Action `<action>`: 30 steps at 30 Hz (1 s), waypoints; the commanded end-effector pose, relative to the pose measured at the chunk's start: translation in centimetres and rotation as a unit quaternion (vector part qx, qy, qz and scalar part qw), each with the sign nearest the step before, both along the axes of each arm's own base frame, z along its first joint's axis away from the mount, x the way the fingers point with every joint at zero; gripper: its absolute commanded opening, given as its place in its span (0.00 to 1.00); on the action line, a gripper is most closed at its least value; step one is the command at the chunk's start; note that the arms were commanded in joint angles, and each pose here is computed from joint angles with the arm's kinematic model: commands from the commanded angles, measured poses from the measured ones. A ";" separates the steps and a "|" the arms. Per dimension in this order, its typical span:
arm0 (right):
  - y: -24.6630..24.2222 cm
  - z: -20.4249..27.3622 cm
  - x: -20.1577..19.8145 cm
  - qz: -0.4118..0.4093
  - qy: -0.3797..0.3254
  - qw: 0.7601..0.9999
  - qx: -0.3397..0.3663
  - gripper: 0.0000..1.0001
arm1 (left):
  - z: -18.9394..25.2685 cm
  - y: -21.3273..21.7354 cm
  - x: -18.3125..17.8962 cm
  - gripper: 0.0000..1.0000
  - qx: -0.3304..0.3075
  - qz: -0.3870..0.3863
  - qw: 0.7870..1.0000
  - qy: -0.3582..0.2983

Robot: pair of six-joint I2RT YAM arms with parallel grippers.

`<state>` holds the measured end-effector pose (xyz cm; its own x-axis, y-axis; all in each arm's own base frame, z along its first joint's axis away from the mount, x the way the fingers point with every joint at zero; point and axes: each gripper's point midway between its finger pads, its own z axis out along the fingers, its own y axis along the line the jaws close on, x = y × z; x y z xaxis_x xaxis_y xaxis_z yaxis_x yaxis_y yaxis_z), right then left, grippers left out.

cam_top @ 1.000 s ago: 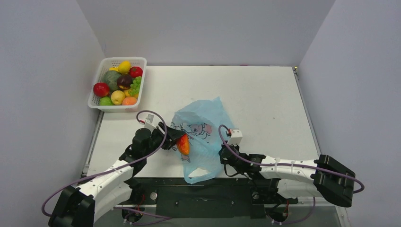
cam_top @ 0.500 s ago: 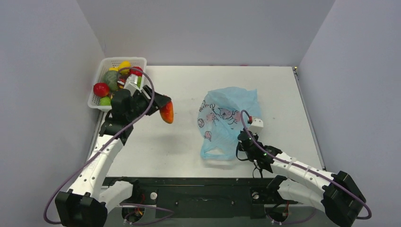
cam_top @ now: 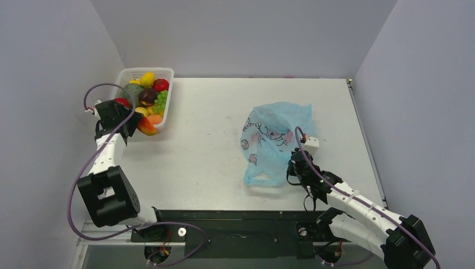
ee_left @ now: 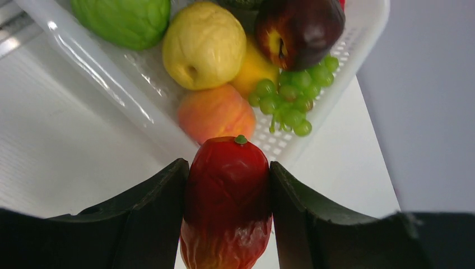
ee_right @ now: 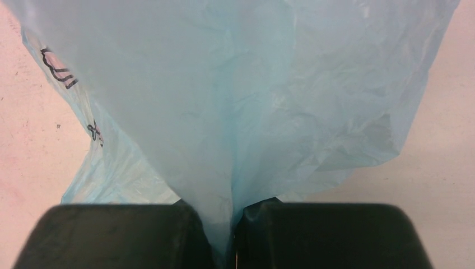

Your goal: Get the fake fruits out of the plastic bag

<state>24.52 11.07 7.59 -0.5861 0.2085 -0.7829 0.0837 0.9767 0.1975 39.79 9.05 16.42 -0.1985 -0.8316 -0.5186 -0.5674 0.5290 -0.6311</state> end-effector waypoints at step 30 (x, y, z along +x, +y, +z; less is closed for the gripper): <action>0.9 0.7 -1.1 0.033 0.009 0.998 0.043 0.00 | 7.7 7.4 21.8 0.19 0.013 -0.005 0.981 -0.193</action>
